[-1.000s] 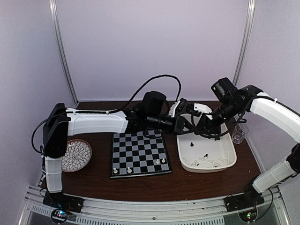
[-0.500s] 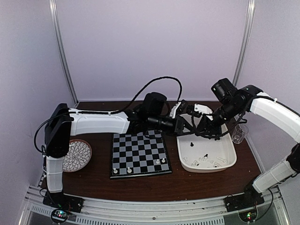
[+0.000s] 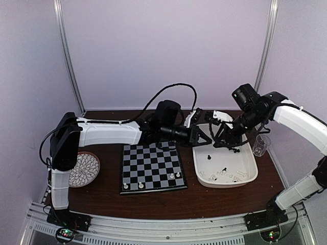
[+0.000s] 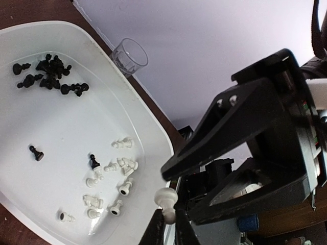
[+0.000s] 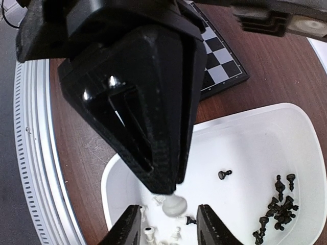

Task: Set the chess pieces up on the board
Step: Pass from the right arm to the left, then place the pawn at f2.

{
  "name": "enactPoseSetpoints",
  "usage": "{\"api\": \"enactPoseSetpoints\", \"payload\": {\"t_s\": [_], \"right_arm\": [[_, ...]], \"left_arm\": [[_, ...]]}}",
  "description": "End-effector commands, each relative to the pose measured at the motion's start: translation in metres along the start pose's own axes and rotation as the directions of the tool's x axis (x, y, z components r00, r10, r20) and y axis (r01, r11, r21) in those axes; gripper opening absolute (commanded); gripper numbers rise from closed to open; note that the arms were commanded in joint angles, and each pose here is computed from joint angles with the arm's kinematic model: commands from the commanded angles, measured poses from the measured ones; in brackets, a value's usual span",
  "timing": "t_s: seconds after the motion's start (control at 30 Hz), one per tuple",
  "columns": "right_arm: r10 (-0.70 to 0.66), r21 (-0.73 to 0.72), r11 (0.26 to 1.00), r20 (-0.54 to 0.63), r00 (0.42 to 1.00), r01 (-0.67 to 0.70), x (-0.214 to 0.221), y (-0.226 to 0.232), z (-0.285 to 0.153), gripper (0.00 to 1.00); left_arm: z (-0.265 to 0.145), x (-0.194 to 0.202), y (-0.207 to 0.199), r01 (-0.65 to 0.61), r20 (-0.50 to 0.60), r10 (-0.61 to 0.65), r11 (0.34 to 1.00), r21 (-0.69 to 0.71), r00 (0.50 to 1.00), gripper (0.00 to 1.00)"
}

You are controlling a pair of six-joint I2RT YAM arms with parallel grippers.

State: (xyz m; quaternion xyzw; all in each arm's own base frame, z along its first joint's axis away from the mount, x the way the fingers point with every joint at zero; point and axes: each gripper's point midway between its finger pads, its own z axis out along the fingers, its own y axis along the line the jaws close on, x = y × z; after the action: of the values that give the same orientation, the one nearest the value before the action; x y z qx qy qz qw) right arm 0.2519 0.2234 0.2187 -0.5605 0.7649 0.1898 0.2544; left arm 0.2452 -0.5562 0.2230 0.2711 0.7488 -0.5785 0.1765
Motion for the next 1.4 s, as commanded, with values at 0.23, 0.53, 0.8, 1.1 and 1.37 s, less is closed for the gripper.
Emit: {"api": "enactPoseSetpoints", "payload": {"t_s": [0.23,0.53,0.8,1.1,1.37], "right_arm": [[0.085,0.070,0.993,0.094,0.992,-0.092,0.005,-0.015,-0.062,0.44],[0.158,0.074,0.984,0.060,0.986,-0.162,0.039,-0.030,-0.025,0.45],[0.164,0.050,0.985,0.039,0.986,-0.166,0.044,-0.032,-0.013,0.44],[0.165,0.048,0.985,0.025,0.986,-0.167,0.048,-0.032,-0.010,0.44],[0.162,0.051,0.985,0.024,0.986,-0.163,0.047,-0.034,-0.011,0.44]], "left_arm": [[-0.045,-0.011,0.040,-0.131,-0.084,0.115,0.968,-0.213,0.990,0.08],[-0.126,0.056,0.072,-0.326,-0.450,0.095,0.820,-0.471,0.888,0.08],[-0.152,0.106,0.093,-0.329,-0.606,-0.061,0.794,-0.511,0.793,0.07],[-0.154,0.131,0.100,-0.317,-0.670,-0.131,0.804,-0.503,0.731,0.07],[-0.132,0.133,0.108,-0.329,-0.672,-0.108,0.808,-0.489,0.733,0.07]]}}
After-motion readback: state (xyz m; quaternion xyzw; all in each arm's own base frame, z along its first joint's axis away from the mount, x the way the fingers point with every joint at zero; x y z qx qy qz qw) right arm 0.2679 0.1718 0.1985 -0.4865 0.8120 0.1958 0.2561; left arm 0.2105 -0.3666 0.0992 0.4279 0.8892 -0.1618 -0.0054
